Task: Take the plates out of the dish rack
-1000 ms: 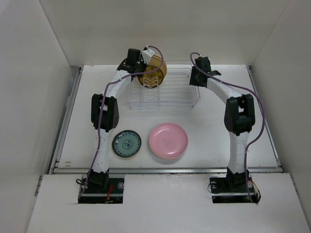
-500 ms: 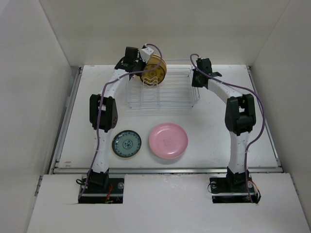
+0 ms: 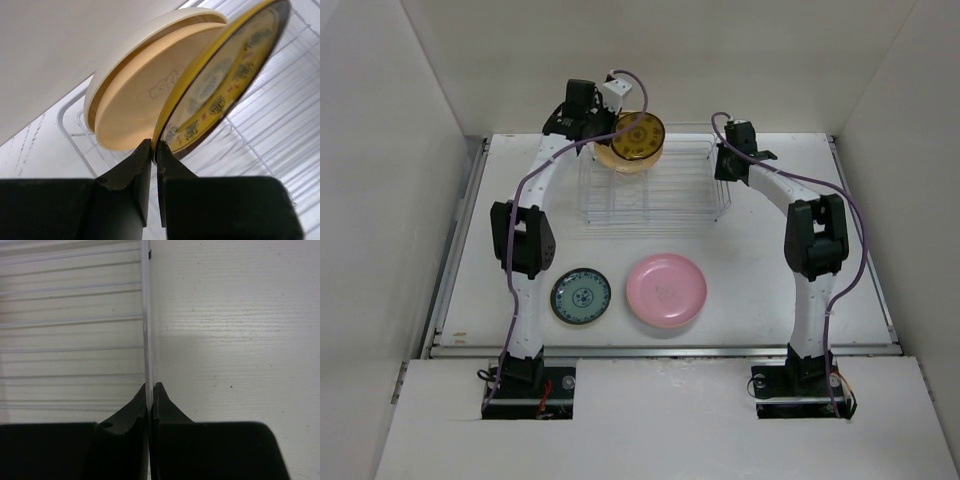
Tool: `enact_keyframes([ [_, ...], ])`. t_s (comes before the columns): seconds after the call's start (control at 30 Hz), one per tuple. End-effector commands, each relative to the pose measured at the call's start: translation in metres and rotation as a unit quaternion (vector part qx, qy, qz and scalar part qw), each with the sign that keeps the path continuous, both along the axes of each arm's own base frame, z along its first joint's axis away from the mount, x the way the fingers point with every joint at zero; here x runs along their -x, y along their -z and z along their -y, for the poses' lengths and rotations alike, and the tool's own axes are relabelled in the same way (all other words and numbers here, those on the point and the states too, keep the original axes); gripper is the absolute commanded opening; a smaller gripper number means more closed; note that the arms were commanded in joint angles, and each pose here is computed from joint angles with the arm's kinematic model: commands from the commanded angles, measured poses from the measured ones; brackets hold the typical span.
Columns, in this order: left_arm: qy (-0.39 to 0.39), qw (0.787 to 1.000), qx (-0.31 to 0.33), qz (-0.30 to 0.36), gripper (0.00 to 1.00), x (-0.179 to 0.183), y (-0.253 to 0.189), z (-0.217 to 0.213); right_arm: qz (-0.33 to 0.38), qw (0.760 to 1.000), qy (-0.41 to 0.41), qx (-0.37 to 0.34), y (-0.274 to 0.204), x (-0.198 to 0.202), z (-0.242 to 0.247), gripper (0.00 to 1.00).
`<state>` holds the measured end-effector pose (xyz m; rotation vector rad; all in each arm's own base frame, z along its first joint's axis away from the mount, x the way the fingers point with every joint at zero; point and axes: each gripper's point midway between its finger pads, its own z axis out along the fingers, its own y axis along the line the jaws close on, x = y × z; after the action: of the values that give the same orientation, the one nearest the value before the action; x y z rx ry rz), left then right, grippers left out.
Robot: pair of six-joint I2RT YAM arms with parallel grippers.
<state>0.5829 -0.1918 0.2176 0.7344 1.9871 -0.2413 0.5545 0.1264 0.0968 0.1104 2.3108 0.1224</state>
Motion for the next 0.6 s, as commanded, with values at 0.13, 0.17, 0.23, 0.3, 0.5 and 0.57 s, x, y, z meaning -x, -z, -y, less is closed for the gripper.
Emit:
enact_keyframes([
  [0.13,0.008,0.996,0.088,-0.006,0.0,0.042,-0.085,-0.004,0.018,1.0,0.01,0.005,-0.018,0.003,0.001,0.0],
  [0.17,0.005,0.995,0.095,-0.025,0.0,0.051,-0.085,-0.009,0.018,1.0,0.01,0.005,-0.018,0.003,0.001,0.0],
  [0.23,0.012,0.992,0.112,-0.052,0.0,0.068,-0.09,-0.012,0.019,1.0,0.01,0.005,-0.02,0.005,0.001,0.0],
  [0.3,0.017,0.988,0.106,-0.107,0.0,0.095,-0.08,-0.02,0.023,1.0,0.01,0.004,-0.025,0.005,0.001,0.12],
  [0.5,0.095,0.961,0.01,-0.26,0.0,0.213,-0.038,-0.061,0.055,0.998,0.011,0.002,-0.058,0.009,0.004,0.68],
  [0.57,0.137,0.949,-0.026,-0.285,0.0,0.243,-0.026,-0.075,0.059,0.998,0.004,-0.006,-0.064,0.01,0.001,0.69],
])
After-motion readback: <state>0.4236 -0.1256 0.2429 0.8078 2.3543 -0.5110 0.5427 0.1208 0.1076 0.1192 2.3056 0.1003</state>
